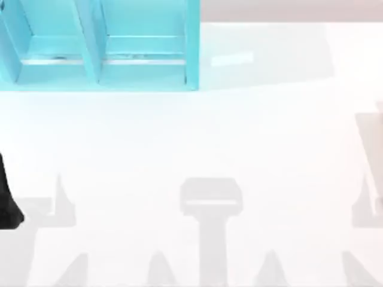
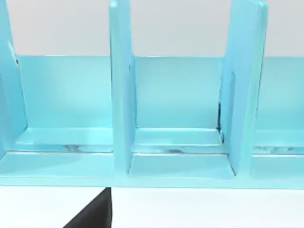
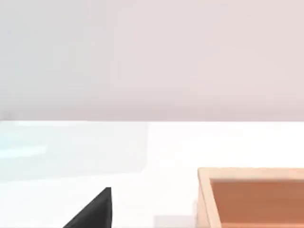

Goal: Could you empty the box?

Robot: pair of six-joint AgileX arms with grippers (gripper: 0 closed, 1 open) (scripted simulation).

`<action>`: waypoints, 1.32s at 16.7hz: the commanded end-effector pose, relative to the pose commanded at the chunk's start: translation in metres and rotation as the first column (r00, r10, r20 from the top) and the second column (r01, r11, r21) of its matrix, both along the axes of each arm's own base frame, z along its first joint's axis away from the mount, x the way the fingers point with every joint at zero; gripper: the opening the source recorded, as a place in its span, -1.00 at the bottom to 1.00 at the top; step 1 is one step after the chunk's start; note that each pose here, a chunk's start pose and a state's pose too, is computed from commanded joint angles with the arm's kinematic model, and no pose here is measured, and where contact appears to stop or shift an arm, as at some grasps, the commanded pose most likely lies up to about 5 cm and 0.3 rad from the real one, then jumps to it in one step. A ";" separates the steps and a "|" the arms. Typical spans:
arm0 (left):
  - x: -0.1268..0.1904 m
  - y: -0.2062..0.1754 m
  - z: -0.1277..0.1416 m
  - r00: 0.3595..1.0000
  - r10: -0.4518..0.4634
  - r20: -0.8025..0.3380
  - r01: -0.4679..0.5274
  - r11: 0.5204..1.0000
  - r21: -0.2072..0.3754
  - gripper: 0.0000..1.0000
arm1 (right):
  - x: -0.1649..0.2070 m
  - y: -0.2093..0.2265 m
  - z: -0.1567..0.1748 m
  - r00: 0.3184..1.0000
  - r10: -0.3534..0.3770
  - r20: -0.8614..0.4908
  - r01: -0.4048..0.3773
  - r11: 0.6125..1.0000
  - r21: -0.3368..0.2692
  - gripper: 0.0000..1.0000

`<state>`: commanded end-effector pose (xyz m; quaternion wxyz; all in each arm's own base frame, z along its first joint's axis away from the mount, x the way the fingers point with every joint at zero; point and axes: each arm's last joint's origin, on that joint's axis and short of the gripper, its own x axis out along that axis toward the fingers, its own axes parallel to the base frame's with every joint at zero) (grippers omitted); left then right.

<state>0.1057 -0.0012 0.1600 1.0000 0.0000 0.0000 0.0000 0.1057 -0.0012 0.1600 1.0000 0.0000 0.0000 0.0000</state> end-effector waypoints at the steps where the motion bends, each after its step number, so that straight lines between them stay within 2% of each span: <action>1: 0.000 0.000 0.000 1.000 0.000 0.000 0.000 1.000 0.000 1.00 | 0.000 0.000 0.000 1.000 0.000 0.000 0.000 1.000 0.000 1.00; 3: 0.000 0.000 0.000 1.000 0.000 0.000 0.000 1.000 0.000 1.00 | 0.000 -0.001 0.002 1.000 -0.006 -0.012 0.006 1.000 -0.005 1.00; 6: 0.000 0.000 0.000 1.000 0.000 0.000 0.000 1.000 0.000 1.00 | 0.001 -0.005 0.017 0.993 -0.052 -0.108 0.048 0.998 -0.044 1.00; 9: 0.000 0.000 0.000 1.000 0.000 0.000 0.000 1.000 0.000 1.00 | 0.008 -0.014 0.044 0.950 -0.123 -0.287 0.095 0.989 -0.110 1.00; 11: 0.000 0.000 0.000 1.000 0.000 0.000 0.000 1.000 0.000 1.00 | 0.019 -0.023 0.064 0.880 -0.168 -0.444 0.110 0.982 -0.154 1.00; 13: 0.000 0.000 0.000 1.000 0.000 0.000 0.000 1.000 0.000 1.00 | 0.038 -0.036 0.081 0.768 -0.198 -0.609 0.107 0.977 -0.184 1.00; 16: 0.000 0.000 0.000 1.000 0.000 0.000 0.000 1.000 0.000 1.00 | 0.076 -0.065 0.093 0.534 -0.194 -0.823 0.075 0.980 -0.182 1.00; 19: 0.000 0.000 0.000 1.000 0.000 0.000 0.000 1.000 0.000 1.00 | 0.113 -0.100 0.092 0.291 -0.137 -0.947 0.041 0.991 -0.130 1.00; 22: 0.000 0.000 0.000 1.000 0.000 0.000 0.000 1.000 0.000 1.00 | 0.137 -0.133 0.088 0.120 -0.071 -0.990 0.026 0.997 -0.068 1.00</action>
